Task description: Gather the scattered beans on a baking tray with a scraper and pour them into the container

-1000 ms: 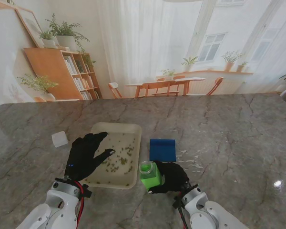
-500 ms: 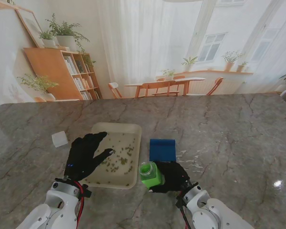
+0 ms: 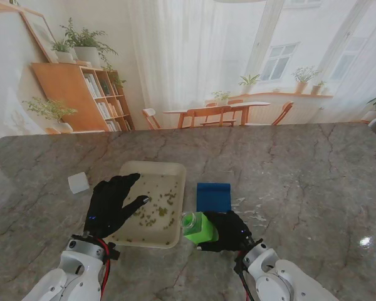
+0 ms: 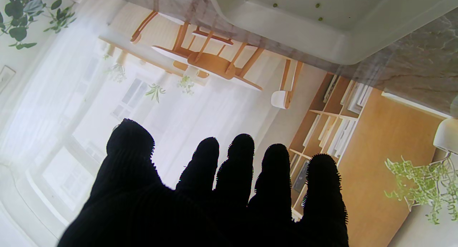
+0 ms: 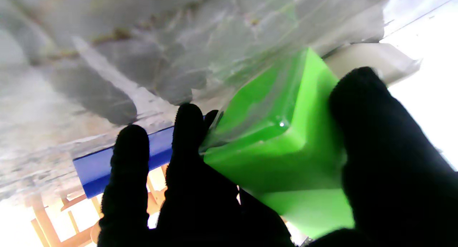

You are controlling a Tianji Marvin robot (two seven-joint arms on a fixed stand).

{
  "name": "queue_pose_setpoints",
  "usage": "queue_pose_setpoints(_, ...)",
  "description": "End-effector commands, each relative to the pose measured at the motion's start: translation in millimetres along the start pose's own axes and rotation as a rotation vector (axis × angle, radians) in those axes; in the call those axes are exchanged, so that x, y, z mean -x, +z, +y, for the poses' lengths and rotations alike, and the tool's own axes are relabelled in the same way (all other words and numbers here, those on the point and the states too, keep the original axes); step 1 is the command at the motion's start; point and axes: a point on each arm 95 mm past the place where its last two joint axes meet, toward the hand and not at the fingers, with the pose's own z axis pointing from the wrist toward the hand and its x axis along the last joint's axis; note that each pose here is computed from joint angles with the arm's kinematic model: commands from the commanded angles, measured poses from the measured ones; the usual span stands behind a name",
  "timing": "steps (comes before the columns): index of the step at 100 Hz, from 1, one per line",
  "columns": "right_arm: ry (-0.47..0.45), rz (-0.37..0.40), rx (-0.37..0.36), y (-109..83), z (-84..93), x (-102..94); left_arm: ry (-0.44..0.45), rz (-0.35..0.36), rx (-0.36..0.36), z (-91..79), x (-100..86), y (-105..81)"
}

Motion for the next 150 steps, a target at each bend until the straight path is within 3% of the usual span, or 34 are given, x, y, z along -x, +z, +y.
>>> queue_pose_setpoints(1, -0.004, -0.021, -0.073, -10.1, -17.4, 8.2, -0.005, -0.002, -0.002, 1.0, -1.5, -2.7)
queue_pose_setpoints(33, 0.001, -0.001, -0.12, -12.6, -15.1, 5.9, -0.004, -0.002, -0.006, 0.4, -1.1, -3.5)
queue_pose_setpoints(126, -0.096, 0.02, -0.106, -23.5, -10.2, -0.4, -0.004, 0.006, -0.005, 1.3, -1.9, -3.3)
queue_pose_setpoints(150, -0.11, -0.004, -0.146, -24.1, -9.2, -3.7, -0.004, 0.008, -0.004, 1.5, -2.1, -3.2)
